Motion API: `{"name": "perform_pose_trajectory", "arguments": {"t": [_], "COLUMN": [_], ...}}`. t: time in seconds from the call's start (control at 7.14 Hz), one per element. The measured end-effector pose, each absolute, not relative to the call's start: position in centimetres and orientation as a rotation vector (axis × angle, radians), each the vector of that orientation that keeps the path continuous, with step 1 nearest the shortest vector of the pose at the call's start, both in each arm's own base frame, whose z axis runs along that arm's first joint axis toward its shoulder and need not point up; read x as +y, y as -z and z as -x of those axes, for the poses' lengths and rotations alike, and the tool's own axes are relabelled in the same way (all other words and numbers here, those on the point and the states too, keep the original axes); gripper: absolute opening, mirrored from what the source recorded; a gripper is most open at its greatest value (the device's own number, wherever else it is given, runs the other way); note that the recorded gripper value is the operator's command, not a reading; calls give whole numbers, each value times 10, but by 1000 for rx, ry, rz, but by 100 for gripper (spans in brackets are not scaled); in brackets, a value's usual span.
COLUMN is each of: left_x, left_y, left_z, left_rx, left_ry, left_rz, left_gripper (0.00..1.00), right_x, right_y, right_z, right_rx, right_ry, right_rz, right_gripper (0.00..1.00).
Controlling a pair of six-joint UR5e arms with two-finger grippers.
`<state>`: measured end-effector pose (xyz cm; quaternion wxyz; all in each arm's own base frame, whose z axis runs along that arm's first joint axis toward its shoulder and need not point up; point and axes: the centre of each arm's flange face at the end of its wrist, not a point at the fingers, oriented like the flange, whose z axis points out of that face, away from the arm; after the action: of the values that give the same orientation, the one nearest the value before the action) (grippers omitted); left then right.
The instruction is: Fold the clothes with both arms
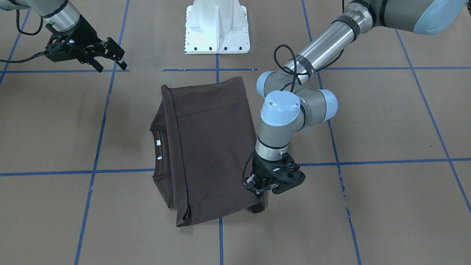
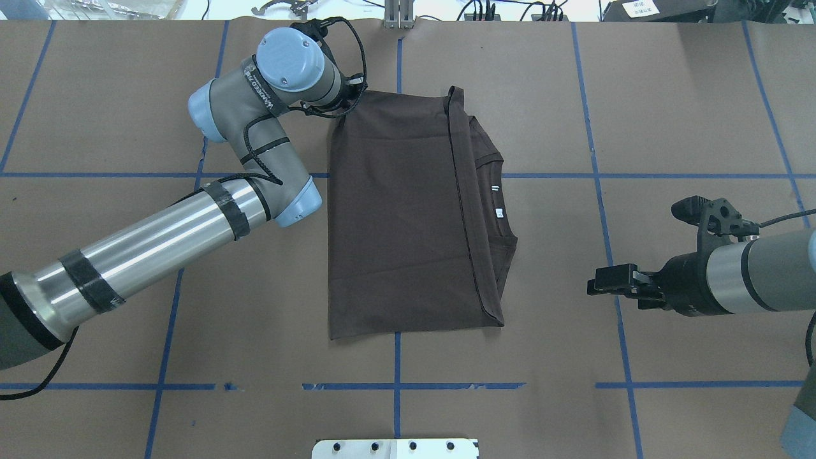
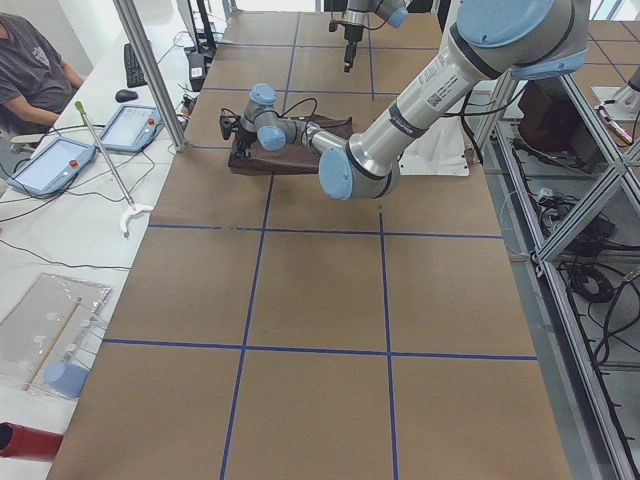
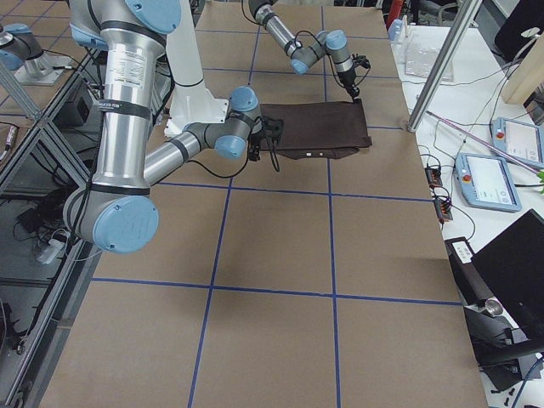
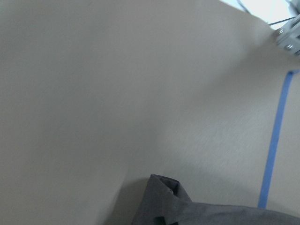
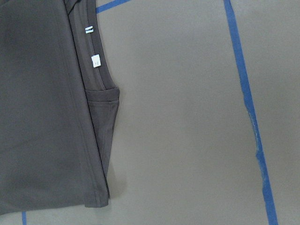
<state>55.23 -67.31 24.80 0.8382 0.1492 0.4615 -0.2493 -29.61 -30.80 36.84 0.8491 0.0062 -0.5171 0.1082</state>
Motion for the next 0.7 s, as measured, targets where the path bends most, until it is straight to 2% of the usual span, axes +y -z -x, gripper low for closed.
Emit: {"name": "perform_pose_trajectory", "arguments": {"t": [0.14, 0.7], "left_x": [-678, -698], "left_y": [-249, -235], "left_z": [-555, -528], "left_rx": [983, 985], "left_ry": [509, 479], "left_rz": [-348, -440], "left_gripper": [99, 100], "right_x": [-308, -311], "right_y": [-369, -372], "right_z": [297, 301], "right_rx": [-1089, -1082], "right_ry": [-228, -230], "right_rz": [-13, -11], "right_gripper": [100, 100]}}
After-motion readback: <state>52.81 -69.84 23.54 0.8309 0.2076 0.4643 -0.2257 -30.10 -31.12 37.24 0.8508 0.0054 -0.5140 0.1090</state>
